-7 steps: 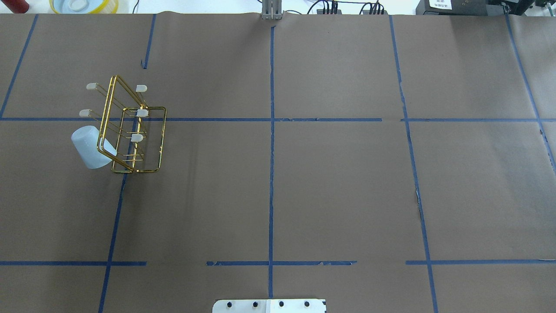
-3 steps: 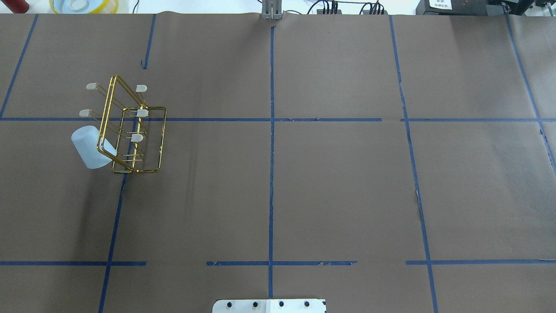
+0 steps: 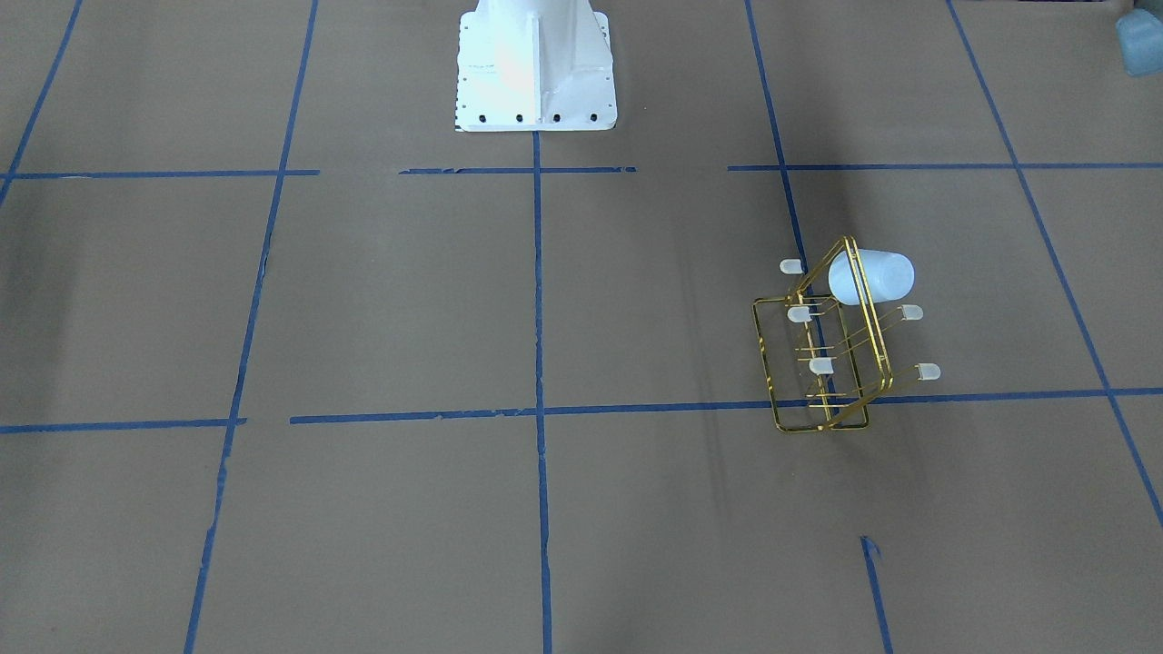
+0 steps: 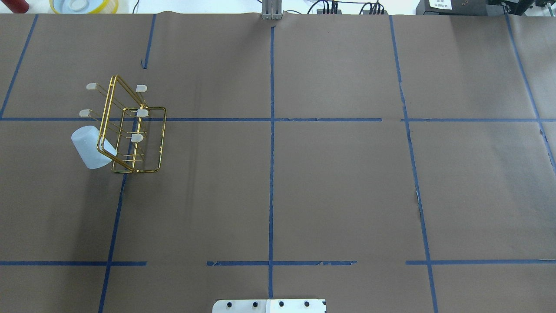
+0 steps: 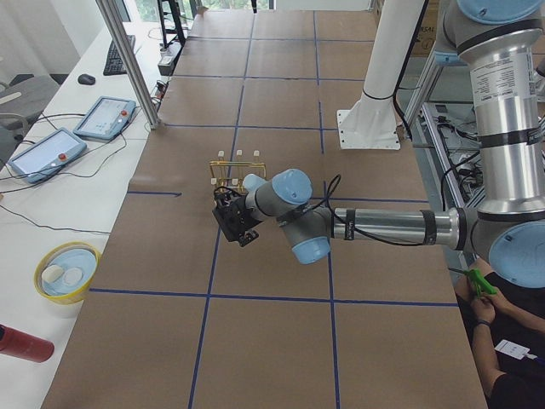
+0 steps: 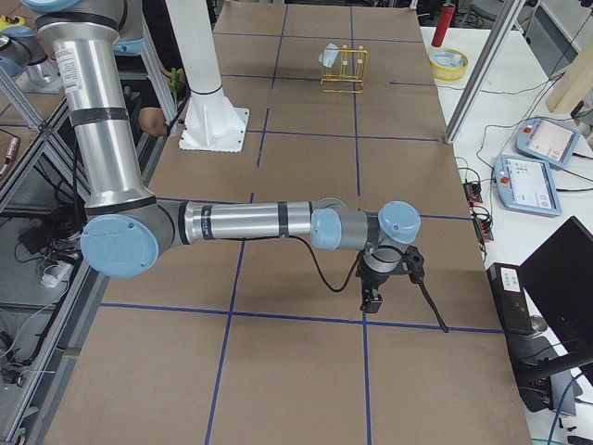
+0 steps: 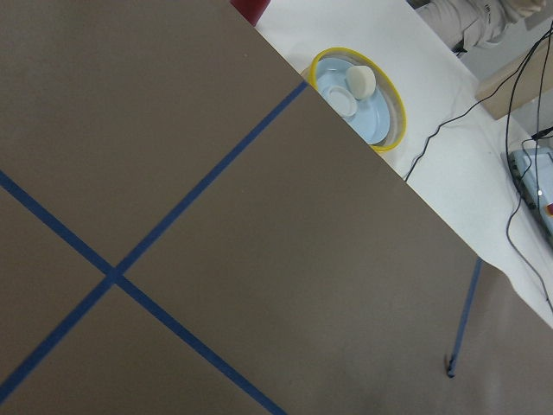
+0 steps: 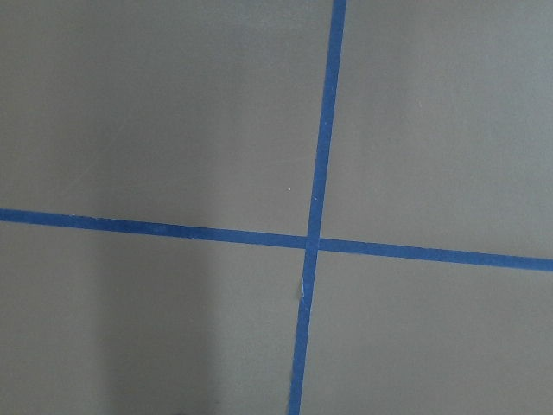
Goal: Hang cup on cup holder
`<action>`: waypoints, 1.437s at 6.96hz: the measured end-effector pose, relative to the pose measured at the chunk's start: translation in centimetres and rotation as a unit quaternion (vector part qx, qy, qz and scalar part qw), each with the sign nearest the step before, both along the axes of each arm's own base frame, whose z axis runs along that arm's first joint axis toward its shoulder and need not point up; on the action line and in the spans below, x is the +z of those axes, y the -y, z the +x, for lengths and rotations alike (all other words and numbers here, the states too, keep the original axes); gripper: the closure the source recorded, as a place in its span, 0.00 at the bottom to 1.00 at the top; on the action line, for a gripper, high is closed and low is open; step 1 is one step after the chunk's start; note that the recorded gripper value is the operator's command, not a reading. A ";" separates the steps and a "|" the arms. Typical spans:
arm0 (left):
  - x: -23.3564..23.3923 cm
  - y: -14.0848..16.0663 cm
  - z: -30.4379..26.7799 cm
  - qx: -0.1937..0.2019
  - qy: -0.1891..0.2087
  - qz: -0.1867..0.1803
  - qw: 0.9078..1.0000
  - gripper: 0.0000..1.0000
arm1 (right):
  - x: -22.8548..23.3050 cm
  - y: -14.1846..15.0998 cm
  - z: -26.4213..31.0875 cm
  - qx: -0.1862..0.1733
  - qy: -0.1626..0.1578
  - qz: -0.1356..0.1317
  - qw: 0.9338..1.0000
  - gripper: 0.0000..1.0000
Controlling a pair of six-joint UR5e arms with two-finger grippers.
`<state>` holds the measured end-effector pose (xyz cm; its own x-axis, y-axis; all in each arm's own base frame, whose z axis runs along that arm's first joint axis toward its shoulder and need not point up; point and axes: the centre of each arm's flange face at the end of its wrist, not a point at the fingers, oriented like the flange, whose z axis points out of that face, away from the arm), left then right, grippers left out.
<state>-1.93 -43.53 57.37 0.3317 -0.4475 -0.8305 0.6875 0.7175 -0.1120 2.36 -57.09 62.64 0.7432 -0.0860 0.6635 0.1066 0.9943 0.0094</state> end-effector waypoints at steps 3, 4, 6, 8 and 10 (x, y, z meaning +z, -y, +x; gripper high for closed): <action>3.1 -0.3 -1.7 0.113 0.097 0.006 0.989 0.00 | 0.0 0.0 0.0 0.000 0.000 0.000 1.000 0.00; 3.9 -0.4 -2.1 0.155 0.125 0.011 0.980 0.00 | 0.0 0.0 0.0 0.000 0.000 0.000 1.000 0.00; 5.1 -0.5 -2.8 0.239 0.169 0.027 0.956 0.00 | 0.0 0.0 0.0 0.000 0.000 0.000 1.000 0.00; 6.1 -0.8 -4.2 0.324 0.202 0.047 0.923 0.00 | 0.0 0.0 0.0 0.000 0.000 0.000 1.000 0.00; 7.2 -1.6 -6.1 0.393 0.215 0.065 0.892 0.00 | 0.0 0.0 0.0 0.000 0.000 0.000 1.000 0.00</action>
